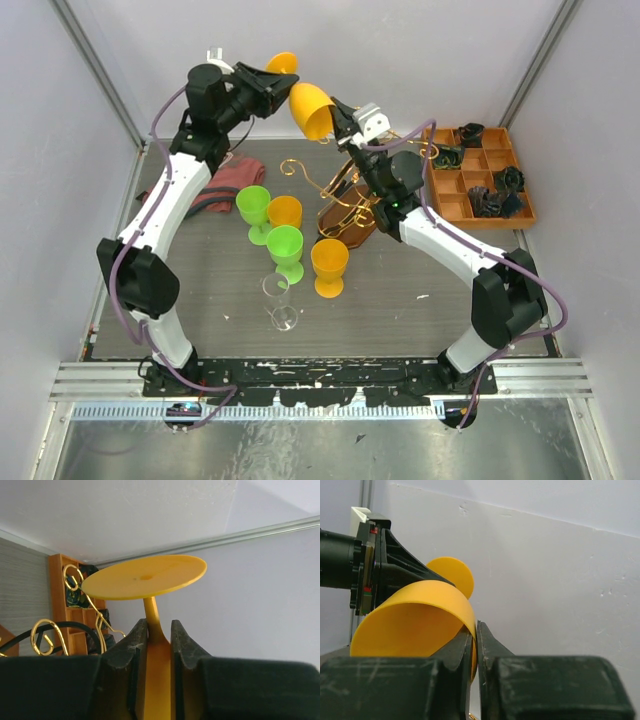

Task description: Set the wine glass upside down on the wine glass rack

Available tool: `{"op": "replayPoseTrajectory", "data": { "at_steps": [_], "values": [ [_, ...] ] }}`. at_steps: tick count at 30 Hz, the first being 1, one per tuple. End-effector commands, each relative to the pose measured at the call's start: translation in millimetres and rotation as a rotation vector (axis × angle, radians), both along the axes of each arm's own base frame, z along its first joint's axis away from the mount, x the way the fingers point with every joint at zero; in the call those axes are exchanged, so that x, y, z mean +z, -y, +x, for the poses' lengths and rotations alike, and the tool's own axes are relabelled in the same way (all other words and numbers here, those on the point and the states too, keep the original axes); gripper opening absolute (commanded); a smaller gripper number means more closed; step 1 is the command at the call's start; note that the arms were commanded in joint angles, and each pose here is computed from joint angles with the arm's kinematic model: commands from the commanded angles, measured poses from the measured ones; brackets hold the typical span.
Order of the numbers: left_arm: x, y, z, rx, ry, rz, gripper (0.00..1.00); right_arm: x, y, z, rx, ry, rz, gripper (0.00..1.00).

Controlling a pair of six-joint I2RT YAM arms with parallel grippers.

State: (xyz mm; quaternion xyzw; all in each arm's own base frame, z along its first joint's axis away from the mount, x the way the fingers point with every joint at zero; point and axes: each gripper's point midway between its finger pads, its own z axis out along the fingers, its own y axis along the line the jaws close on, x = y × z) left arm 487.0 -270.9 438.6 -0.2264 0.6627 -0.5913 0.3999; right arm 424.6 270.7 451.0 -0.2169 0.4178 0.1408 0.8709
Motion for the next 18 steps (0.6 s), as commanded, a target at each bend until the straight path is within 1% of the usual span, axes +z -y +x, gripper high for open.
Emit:
{"op": "replayPoseTrajectory", "data": {
  "at_steps": [1,4,7,10,12,14,18],
  "values": [
    [14,11,-6,-0.055,0.060,0.016,0.19,24,2,-9,-0.010,0.055,0.027,0.17],
    [23,10,-3,-0.056,0.104,0.035,0.11,24,6,-9,-0.032,0.056,0.014,0.27],
    [38,4,3,-0.044,0.175,0.070,0.01,23,12,-10,-0.060,0.044,0.010,0.39],
    [48,-9,13,-0.008,0.240,0.121,0.00,20,21,-9,-0.104,0.026,-0.001,0.48],
    [48,-21,22,0.023,0.279,0.177,0.00,20,26,-10,-0.132,0.017,-0.015,0.52],
    [49,-34,32,0.052,0.327,0.232,0.00,19,33,-10,-0.163,0.003,-0.025,0.59],
    [43,-59,53,0.106,0.423,0.364,0.00,22,49,-12,-0.228,-0.036,-0.025,0.66]
  ]
}}
